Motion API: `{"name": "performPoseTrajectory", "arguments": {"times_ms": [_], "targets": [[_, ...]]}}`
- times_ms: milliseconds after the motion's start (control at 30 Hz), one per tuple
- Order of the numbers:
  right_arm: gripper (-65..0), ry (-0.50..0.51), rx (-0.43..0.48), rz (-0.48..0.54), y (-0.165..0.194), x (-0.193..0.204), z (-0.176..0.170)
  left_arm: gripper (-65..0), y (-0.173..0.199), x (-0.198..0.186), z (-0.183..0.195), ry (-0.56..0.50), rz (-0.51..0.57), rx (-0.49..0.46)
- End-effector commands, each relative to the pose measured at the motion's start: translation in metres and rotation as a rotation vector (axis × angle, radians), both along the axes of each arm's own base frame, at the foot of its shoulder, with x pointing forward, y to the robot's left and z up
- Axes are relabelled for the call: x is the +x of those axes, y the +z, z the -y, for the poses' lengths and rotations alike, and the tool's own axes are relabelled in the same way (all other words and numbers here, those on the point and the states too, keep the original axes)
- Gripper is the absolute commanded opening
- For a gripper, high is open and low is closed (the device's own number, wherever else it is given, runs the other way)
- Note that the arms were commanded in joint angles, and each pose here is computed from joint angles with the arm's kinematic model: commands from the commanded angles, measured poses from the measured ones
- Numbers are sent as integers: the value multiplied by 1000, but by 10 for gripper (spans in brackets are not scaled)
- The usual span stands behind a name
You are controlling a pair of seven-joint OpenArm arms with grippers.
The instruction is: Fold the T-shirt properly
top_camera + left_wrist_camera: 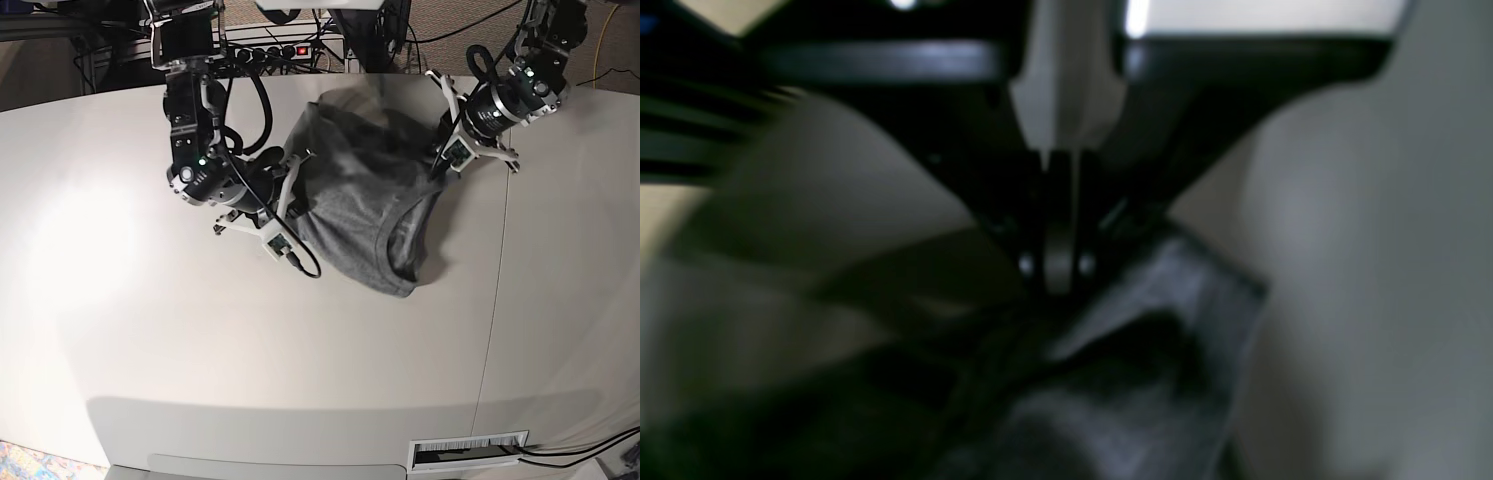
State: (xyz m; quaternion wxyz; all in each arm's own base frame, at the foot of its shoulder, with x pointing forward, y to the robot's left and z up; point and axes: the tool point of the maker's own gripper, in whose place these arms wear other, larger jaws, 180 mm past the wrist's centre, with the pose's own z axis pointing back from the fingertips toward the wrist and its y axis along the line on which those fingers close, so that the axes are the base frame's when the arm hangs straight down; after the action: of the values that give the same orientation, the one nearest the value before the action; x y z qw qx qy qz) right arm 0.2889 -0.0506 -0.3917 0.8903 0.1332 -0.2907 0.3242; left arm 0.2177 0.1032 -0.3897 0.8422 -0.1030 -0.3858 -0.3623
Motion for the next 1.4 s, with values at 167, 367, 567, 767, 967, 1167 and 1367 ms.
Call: {"name": "performPoseTrajectory", "arguments": {"times_ms": [167,367,567,767,967,1167,1367], "targets": [[-650,35,-3,-146,-10,-26,6,-650,12,35,-7,23,106,-46],[-650,65,101,-233,-11,-50,-5,-650,-12,80,-39,96,111,-55],[-650,82,136,-287,-15,-66,-11,-650,-11,119,-52,113,118,-42],[-650,74,164,-255,-11,-60,-14,-650,26,125,-47,81,119,5],[-650,66,184,-227,-8,-55,-17,-650,112,122,-40,166,320,27],[-650,63,191,-218,-7,-54,-17,-650,121,66,17,81,207,-196],[-650,63,196,-219,-6,-54,-18,-650,110,48,51,84,149,-355]]}}
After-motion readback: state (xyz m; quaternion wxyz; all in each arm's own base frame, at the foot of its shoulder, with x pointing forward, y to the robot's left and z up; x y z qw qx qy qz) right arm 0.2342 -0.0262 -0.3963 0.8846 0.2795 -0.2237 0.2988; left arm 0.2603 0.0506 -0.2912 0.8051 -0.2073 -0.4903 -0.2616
